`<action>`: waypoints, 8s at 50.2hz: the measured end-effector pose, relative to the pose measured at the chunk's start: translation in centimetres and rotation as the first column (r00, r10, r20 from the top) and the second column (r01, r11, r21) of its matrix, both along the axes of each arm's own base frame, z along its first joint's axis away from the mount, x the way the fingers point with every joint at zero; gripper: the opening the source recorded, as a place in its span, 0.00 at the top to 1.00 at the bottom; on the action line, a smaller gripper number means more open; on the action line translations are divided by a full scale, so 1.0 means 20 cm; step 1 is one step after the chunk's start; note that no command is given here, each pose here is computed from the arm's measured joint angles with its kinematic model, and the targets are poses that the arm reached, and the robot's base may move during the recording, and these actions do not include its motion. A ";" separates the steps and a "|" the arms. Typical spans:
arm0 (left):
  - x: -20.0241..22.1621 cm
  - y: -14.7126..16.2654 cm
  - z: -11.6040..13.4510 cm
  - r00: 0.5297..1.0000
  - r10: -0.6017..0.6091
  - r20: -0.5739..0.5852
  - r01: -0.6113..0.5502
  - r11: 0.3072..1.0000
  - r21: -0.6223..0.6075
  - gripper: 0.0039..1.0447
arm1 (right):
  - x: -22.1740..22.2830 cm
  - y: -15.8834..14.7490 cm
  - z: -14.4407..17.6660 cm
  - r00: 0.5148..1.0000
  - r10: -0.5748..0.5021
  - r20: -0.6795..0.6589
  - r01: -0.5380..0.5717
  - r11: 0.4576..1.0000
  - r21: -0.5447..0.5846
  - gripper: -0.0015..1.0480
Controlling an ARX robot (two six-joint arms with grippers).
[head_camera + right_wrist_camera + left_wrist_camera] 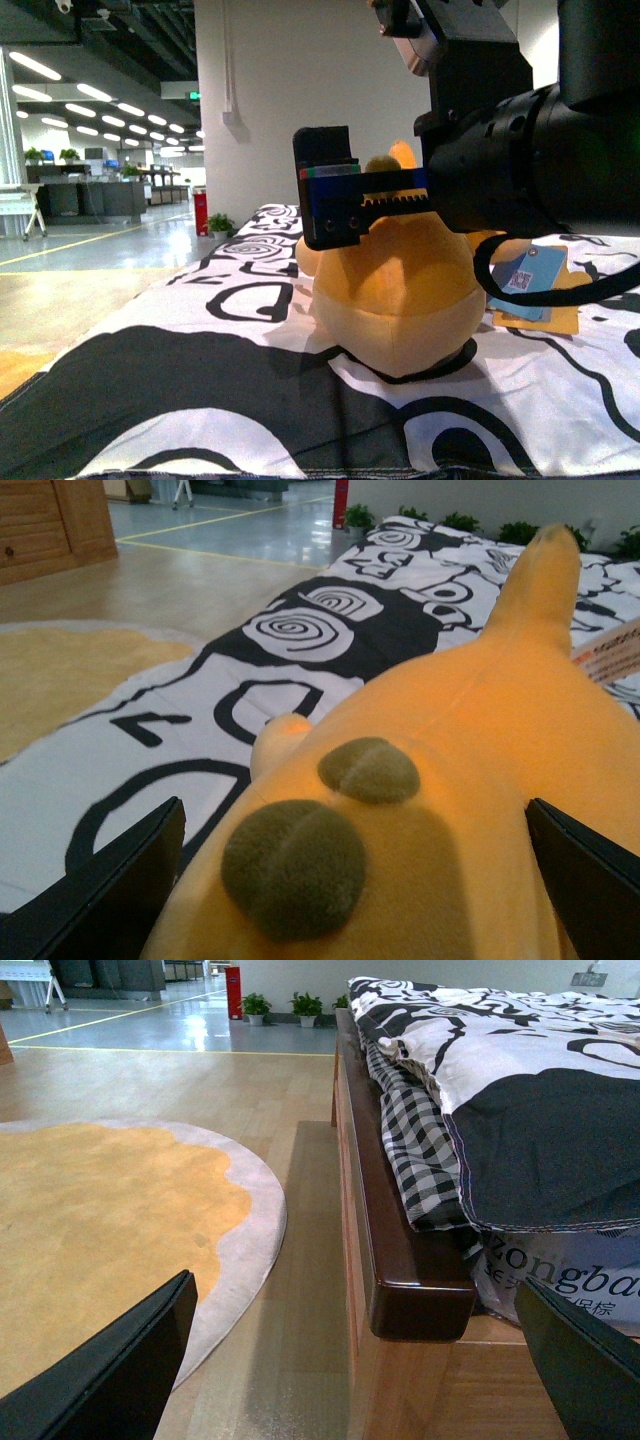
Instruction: Put away toys
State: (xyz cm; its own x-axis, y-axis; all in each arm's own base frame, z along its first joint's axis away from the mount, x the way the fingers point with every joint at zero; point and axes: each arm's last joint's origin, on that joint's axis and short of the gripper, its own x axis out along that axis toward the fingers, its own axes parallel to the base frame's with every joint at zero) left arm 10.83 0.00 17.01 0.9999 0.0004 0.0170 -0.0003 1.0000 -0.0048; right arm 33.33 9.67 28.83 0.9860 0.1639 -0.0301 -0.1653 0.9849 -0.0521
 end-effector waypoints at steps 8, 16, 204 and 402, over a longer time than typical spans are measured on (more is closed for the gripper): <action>0.00 0.00 0.00 1.000 0.000 0.000 0.000 1.000 0.000 0.05 | 0.03 -0.02 -0.12 0.999 -0.003 -0.045 0.002 1.000 -0.012 0.00; 0.00 0.00 0.00 1.000 0.000 0.000 0.000 1.000 0.000 0.05 | 0.05 -0.04 -0.16 0.998 -0.023 -0.064 0.022 1.000 -0.016 0.00; 0.00 0.00 0.00 1.000 0.000 0.000 0.000 1.000 0.000 0.05 | -1.16 -0.49 -0.37 0.966 -0.182 0.185 0.134 0.961 0.243 0.83; 0.00 0.00 0.00 1.000 -0.001 -0.001 0.001 1.000 0.000 0.05 | -1.16 -0.49 -0.38 0.965 -0.183 0.187 0.136 0.961 0.240 0.83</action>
State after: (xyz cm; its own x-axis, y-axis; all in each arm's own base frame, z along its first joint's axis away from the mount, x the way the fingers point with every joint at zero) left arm 10.84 0.00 17.00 0.9999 -0.0004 0.0158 0.0005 1.0000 -0.0048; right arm 10.03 -0.18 21.30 0.9806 -0.0168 0.1954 -0.0142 0.9876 0.1562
